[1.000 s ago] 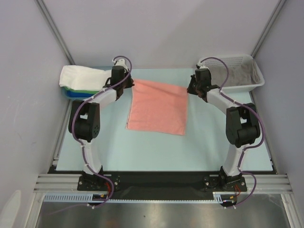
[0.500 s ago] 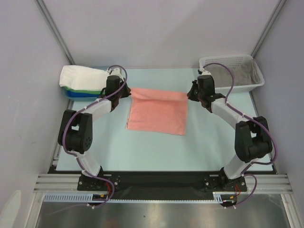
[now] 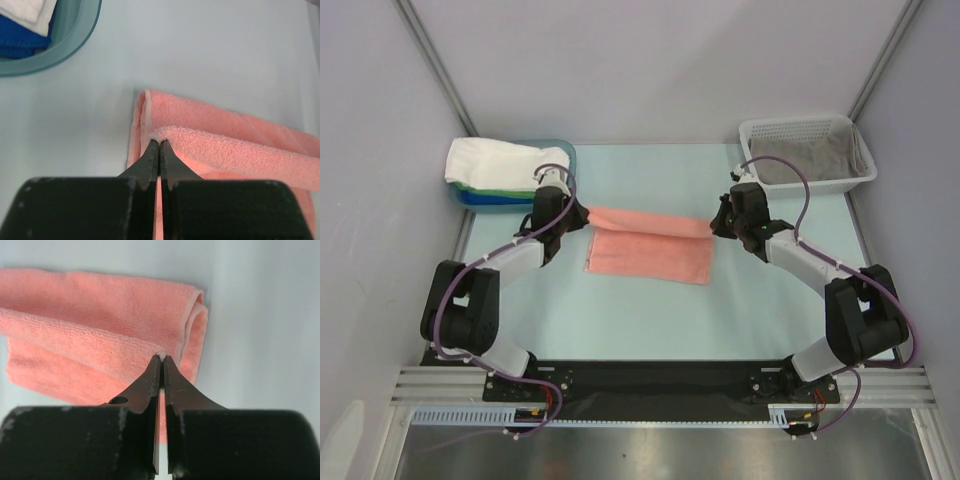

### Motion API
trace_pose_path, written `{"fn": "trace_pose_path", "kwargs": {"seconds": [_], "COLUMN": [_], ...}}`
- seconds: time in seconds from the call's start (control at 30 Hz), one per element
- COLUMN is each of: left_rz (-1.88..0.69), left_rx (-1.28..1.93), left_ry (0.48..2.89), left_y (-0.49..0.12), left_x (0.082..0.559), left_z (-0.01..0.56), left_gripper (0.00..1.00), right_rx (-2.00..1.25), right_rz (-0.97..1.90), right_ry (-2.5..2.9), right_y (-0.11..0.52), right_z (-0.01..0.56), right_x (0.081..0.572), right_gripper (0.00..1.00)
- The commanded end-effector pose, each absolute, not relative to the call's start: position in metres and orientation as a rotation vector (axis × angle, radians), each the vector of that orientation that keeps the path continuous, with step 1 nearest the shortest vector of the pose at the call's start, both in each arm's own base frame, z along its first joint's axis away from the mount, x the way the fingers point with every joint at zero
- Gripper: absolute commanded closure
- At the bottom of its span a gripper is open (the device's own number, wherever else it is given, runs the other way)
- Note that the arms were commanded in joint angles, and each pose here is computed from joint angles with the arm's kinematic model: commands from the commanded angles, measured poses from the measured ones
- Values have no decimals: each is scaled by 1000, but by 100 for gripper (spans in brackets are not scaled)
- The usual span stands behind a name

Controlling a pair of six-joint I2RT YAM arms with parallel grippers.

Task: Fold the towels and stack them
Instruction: Fold the towel

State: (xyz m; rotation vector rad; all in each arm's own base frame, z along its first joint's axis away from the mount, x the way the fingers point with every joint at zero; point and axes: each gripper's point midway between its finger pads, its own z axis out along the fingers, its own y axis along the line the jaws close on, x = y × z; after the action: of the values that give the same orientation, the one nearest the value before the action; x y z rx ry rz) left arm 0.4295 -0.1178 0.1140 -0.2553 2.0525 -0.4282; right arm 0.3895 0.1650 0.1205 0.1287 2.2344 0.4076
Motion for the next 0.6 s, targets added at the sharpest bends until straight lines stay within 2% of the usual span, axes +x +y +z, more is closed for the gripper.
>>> {"fn": "trace_pose_path", "kwargs": {"seconds": [0.0,0.57], "left_rz": [-422,-448], "left_rx": [-313,-309], "left_ry": [1956,1965], "left_y": [-106,-107], "left_x": [427,383], "left_z": [135,116], "left_gripper": [100,100], "right_rx": [163,184], "right_rz": [382,368], "right_ry": [2175,2221], "right_y": [159,153], "right_z": [134,114], "right_x": [388,357], "right_gripper": [100,100]}}
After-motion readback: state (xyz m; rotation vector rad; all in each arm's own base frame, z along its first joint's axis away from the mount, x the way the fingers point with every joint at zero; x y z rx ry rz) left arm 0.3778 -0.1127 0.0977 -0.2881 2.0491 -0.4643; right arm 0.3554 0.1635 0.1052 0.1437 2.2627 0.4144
